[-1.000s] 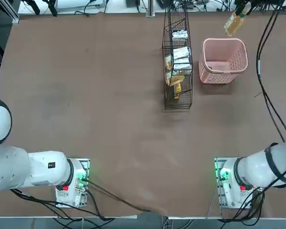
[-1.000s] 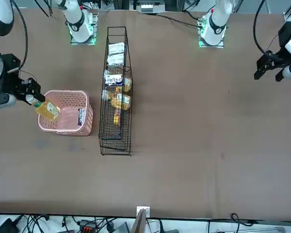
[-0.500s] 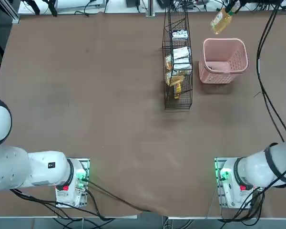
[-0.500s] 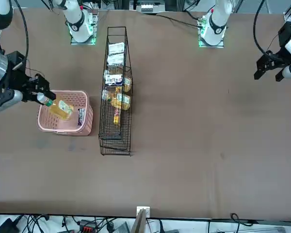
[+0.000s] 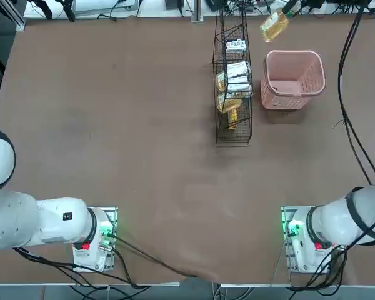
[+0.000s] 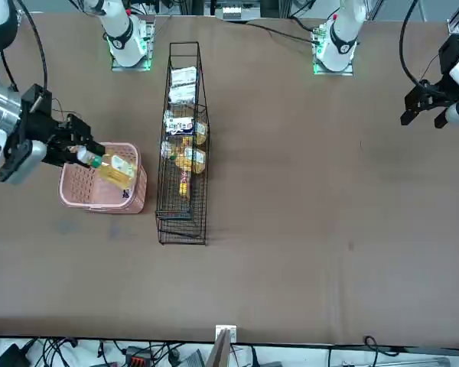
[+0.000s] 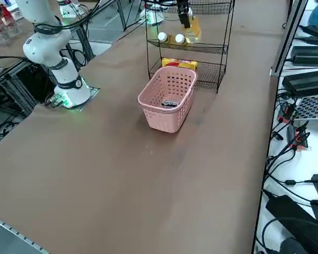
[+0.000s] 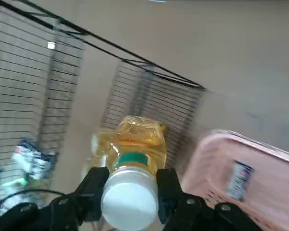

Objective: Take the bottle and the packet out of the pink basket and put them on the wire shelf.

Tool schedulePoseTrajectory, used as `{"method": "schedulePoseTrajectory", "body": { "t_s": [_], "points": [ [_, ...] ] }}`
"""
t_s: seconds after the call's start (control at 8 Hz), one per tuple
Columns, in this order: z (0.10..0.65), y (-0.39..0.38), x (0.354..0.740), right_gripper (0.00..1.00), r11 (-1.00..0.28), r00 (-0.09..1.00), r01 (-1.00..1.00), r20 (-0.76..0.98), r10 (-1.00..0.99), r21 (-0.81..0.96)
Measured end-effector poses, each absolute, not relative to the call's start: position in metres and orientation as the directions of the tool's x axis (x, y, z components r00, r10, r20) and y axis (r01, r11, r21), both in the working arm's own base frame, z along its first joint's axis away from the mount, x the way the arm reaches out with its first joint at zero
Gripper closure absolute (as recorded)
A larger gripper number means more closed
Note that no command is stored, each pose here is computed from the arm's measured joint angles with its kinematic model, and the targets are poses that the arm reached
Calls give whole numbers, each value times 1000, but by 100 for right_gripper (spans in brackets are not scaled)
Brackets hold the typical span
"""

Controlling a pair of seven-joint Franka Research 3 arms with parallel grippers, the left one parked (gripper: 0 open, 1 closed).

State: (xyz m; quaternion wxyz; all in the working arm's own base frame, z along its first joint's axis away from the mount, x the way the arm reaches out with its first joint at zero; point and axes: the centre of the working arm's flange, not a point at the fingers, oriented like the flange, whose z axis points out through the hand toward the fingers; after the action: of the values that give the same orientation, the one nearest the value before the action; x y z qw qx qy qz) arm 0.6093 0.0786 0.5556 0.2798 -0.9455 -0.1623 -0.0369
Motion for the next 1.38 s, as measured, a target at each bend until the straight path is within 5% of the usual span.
{"method": "schedulePoseTrajectory", "body": {
  "t_s": [1.38],
  "points": [
    [447,123,644,45,-649,943,303,123,308,-698]
  ]
}}
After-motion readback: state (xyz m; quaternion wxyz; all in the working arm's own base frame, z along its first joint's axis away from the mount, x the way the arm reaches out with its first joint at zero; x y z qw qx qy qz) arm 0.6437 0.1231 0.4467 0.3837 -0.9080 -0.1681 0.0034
